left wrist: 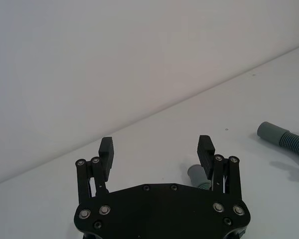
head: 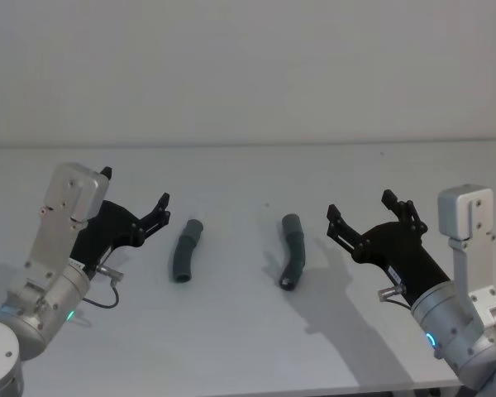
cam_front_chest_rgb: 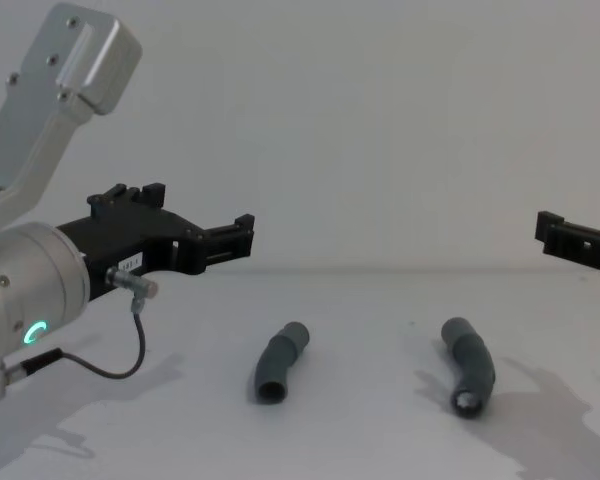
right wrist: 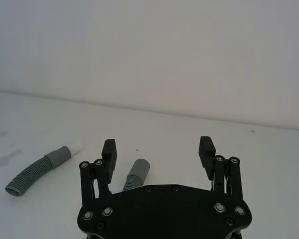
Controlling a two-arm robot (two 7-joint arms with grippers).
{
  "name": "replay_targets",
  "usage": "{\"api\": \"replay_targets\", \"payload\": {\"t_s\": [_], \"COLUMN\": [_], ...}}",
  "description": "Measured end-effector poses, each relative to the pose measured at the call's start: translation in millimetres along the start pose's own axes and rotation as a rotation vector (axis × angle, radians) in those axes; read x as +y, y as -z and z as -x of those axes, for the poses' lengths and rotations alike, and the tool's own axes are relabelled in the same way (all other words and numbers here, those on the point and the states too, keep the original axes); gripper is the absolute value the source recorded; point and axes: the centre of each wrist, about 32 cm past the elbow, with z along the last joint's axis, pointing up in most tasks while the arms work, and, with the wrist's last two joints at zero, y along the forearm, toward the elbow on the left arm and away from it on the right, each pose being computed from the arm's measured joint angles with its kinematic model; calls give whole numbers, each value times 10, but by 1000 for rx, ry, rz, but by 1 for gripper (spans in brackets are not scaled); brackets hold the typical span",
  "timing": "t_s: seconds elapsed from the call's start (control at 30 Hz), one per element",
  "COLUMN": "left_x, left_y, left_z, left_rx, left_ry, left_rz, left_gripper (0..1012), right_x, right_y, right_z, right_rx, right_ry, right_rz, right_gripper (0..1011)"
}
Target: Use both hands to pick up one end of the pipe from the table, align the ends, and insert them.
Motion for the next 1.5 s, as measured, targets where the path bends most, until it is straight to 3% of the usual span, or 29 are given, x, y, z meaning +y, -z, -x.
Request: {"api": "replay_targets", "payload": {"t_s": [1.03, 1.33, 1.5], "left_x": [-4, -48, -93], "left_y": [-2, -57, -118], "left_z": [5, 34, 50], "left_rx": [2, 24, 49], "left_ry": [0, -3, -5], "left_rz": [-3, -55, -112], "left_gripper": [1002, 1002, 1002], "right_x": [0, 0, 0], "right_y": [0, 0, 0], "right_z": [0, 0, 0], "right_rx": [0, 0, 0], "right_ry": [0, 0, 0], "right_rz": [0, 0, 0], "right_gripper": [1001, 1001, 1001]}}
